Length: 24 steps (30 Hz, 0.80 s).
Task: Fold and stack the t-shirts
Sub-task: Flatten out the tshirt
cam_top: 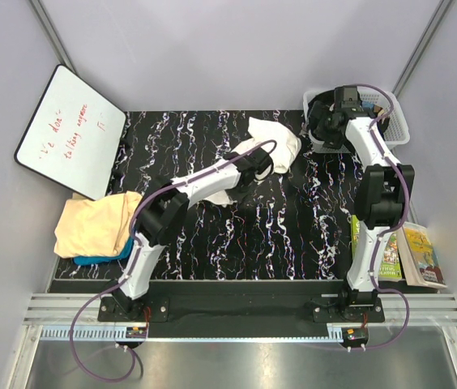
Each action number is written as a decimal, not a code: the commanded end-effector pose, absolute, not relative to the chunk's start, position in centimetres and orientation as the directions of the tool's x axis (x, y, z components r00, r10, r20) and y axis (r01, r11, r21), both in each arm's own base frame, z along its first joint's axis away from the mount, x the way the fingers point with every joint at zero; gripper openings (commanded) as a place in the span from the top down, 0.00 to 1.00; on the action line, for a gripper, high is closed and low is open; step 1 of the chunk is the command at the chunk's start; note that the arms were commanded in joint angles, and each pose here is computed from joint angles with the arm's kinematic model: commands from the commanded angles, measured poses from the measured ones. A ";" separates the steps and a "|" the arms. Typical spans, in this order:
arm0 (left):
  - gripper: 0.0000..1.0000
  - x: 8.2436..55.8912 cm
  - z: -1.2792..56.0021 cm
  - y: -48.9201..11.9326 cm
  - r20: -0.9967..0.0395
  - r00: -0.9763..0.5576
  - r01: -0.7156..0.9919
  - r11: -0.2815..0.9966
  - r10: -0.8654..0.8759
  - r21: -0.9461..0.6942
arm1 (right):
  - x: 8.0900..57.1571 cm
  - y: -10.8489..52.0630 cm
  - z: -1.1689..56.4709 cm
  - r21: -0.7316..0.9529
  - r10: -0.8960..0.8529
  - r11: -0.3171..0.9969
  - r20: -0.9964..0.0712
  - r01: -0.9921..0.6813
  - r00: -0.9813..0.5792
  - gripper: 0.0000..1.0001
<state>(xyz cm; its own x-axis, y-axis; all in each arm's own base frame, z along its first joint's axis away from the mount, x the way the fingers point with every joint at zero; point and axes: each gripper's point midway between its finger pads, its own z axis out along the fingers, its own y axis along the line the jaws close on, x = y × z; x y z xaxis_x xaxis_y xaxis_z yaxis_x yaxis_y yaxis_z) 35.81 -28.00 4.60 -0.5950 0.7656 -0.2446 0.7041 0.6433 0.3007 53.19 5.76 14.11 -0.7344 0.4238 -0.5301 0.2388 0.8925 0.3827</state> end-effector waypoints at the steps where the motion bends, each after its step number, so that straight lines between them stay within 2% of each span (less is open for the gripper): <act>1: 1.00 39.1 13.5 -25.2 -0.415 -0.592 0.491 0.718 0.691 0.493 | 52.3 8.0 18.2 0.471 0.404 0.874 -0.561 0.123 -0.723 0.00; 6: 1.00 40.7 16.0 -23.2 -0.524 -0.634 0.369 0.817 0.570 0.443 | 51.2 10.9 18.5 0.495 0.341 0.869 -0.563 0.023 -0.753 0.01; 13: 0.99 42.6 17.0 -21.4 -0.552 -0.660 0.303 0.853 0.510 0.426 | 50.1 17.1 16.0 0.494 0.217 0.865 -0.530 -0.090 -0.820 0.02; 17: 0.87 43.2 17.0 -20.1 -0.568 -0.693 0.266 0.890 0.444 0.371 | 50.0 19.2 13.4 0.490 0.179 0.866 -0.481 -0.094 -0.858 0.03; 18: 0.71 43.2 16.9 -20.0 -0.569 -0.697 0.270 0.895 0.436 0.354 | 49.9 19.3 12.8 0.487 0.174 0.869 -0.469 -0.089 -0.866 0.04; 20: 0.60 43.6 16.6 -19.5 -0.563 -0.705 0.268 0.897 0.431 0.351 | 50.2 19.7 11.9 0.490 0.167 0.867 -0.456 -0.090 -0.874 0.04; 24: 0.58 44.0 15.5 -19.1 -0.540 -0.718 0.277 0.892 0.440 0.358 | 50.8 19.9 11.9 0.496 0.169 0.864 -0.456 -0.092 -0.874 0.04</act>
<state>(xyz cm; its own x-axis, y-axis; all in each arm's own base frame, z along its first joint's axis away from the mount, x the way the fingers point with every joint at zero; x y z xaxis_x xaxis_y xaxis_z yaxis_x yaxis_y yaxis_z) 42.57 -18.76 13.74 -0.7400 0.4715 -0.4797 0.3018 0.8701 0.3897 49.63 19.93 10.34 -0.8896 0.1706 -0.4236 -0.0628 0.8731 0.4835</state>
